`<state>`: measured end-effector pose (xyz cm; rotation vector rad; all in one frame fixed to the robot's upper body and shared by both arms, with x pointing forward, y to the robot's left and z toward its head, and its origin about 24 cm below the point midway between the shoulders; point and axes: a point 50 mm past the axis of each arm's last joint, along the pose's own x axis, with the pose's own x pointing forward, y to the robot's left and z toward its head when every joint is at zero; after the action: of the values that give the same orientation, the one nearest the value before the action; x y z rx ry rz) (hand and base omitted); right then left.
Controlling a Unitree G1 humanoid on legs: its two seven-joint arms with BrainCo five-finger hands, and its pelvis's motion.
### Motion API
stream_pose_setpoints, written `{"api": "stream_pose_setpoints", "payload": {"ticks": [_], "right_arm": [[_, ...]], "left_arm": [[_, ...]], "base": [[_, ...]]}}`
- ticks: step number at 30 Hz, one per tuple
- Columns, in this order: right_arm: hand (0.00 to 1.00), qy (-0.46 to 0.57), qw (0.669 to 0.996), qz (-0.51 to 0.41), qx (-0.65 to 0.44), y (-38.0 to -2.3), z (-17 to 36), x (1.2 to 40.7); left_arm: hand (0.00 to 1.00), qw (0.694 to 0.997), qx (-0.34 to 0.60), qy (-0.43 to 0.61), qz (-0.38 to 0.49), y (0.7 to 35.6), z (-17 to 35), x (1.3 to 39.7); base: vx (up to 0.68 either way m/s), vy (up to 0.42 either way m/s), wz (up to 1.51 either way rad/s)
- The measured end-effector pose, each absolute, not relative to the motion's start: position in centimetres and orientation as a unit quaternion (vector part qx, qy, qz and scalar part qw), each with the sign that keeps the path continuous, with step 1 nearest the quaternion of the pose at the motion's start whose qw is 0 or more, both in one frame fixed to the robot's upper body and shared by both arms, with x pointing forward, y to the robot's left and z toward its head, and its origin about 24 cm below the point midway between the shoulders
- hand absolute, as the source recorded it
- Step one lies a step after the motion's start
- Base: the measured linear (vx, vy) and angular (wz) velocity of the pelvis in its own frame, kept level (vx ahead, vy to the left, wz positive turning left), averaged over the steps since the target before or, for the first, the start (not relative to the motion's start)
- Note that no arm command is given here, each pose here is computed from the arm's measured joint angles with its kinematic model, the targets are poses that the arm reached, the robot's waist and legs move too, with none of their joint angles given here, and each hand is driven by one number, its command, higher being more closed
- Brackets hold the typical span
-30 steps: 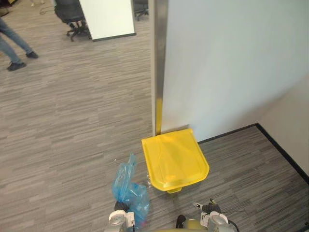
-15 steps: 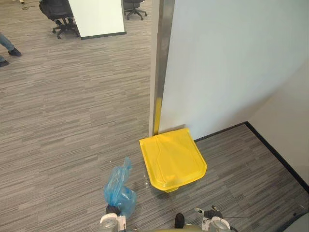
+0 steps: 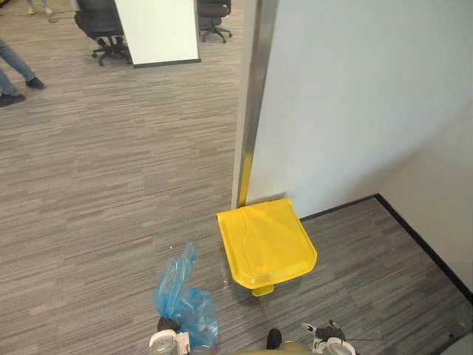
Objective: Gather rubbish on tea table into small bin, then transfer packed bag to large trash can.
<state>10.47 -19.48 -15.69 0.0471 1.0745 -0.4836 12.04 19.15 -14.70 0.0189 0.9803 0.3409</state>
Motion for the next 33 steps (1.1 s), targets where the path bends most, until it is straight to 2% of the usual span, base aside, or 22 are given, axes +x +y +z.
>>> {"api": "stream_pose_setpoints", "payload": {"ticks": [6,10,20,27,29,33], "right_arm": [[0.0,0.481,0.841,-0.244,0.045,-19.4,-15.1,12.4],[0.0,0.465,0.841,-0.273,0.048,-20.5,-14.5,13.6],[0.0,0.472,0.837,-0.273,0.05,-20.3,-14.7,13.3],[0.0,0.435,0.88,-0.189,0.018,-17.4,-13.4,16.8],[0.0,0.379,0.912,-0.159,0.004,-16.5,-11.6,19.4],[0.0,0.273,0.952,-0.142,-0.007,-16.1,-7.4,24.1]], "left_arm": [[1.0,0.874,0.009,0.453,0.175,19.4,-14.2,13.6],[1.0,0.888,-0.007,0.427,0.173,18.0,-13.5,15.8],[1.0,0.904,-0.011,0.397,0.159,17.3,-12.6,17.5],[1.0,0.924,0.008,0.362,0.126,16.4,-11.3,18.9],[1.0,0.932,0.004,0.341,0.123,16.3,-10.6,19.6],[1.0,0.947,0.008,0.298,0.119,16.7,-9.0,20.9]], "base": [[0.13,-0.036,-0.07],[0.29,-0.131,0.28],[0.14,-0.038,0.19],[0.01,0.015,0.09],[-0.03,-0.039,0.14],[-0.04,-0.088,0.07]]}}
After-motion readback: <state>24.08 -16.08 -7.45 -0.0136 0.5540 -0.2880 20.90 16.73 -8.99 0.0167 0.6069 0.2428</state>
